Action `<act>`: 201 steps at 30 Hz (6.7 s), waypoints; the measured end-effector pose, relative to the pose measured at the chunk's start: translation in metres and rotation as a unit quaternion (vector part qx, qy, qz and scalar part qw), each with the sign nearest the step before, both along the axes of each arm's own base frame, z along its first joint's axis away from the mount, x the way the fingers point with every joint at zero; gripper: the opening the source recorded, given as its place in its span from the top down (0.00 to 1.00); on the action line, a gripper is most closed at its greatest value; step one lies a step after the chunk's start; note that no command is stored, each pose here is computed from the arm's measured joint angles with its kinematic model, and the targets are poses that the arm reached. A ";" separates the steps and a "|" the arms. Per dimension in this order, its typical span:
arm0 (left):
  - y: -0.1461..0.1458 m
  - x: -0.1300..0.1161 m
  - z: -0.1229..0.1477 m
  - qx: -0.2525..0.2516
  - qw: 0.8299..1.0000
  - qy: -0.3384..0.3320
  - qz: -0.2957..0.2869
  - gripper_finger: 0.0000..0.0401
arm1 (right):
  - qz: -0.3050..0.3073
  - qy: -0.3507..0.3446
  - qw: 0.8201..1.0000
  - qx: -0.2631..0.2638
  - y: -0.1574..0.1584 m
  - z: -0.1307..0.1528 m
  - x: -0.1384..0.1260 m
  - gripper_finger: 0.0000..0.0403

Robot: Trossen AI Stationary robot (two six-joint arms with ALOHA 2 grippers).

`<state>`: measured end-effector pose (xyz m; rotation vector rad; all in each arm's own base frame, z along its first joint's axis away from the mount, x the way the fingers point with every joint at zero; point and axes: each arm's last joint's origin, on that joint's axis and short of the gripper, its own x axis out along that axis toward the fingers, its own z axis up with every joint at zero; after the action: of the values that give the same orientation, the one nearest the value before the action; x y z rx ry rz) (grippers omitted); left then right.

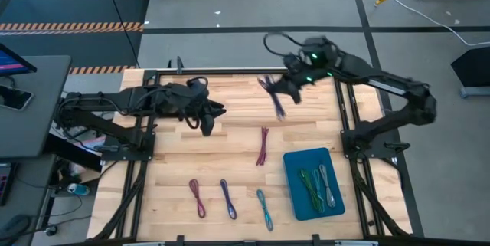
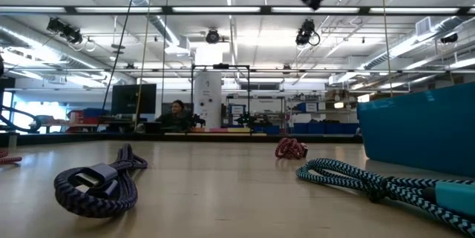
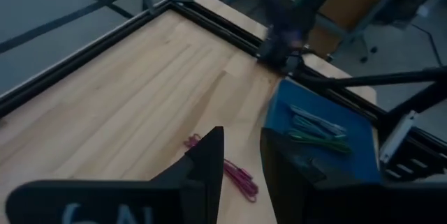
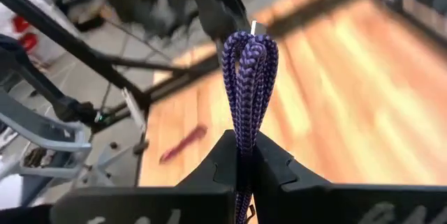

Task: Pick and place USB-C Cables
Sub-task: Put the top violet charger cable into the blue bin, then put the top pink charger cable into the blue bin

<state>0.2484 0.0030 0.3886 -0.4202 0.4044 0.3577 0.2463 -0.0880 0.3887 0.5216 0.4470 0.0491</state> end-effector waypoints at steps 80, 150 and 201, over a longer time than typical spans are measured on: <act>0.055 -0.010 -0.006 0.067 0.993 0.062 0.071 0.77 | -0.355 0.502 0.777 0.135 0.234 -0.186 0.012 0.83; 0.055 -0.010 -0.006 0.056 0.994 0.057 0.077 0.77 | -0.175 0.478 0.845 0.165 0.199 -0.165 0.037 0.63; 0.054 -0.012 -0.009 0.068 0.992 0.087 0.066 0.77 | -0.320 0.299 0.878 0.192 0.104 -0.236 0.070 0.46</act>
<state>0.2364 0.0571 0.3791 -0.2833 0.5204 0.5497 0.3167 0.0156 0.1532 1.0668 0.8569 -0.6944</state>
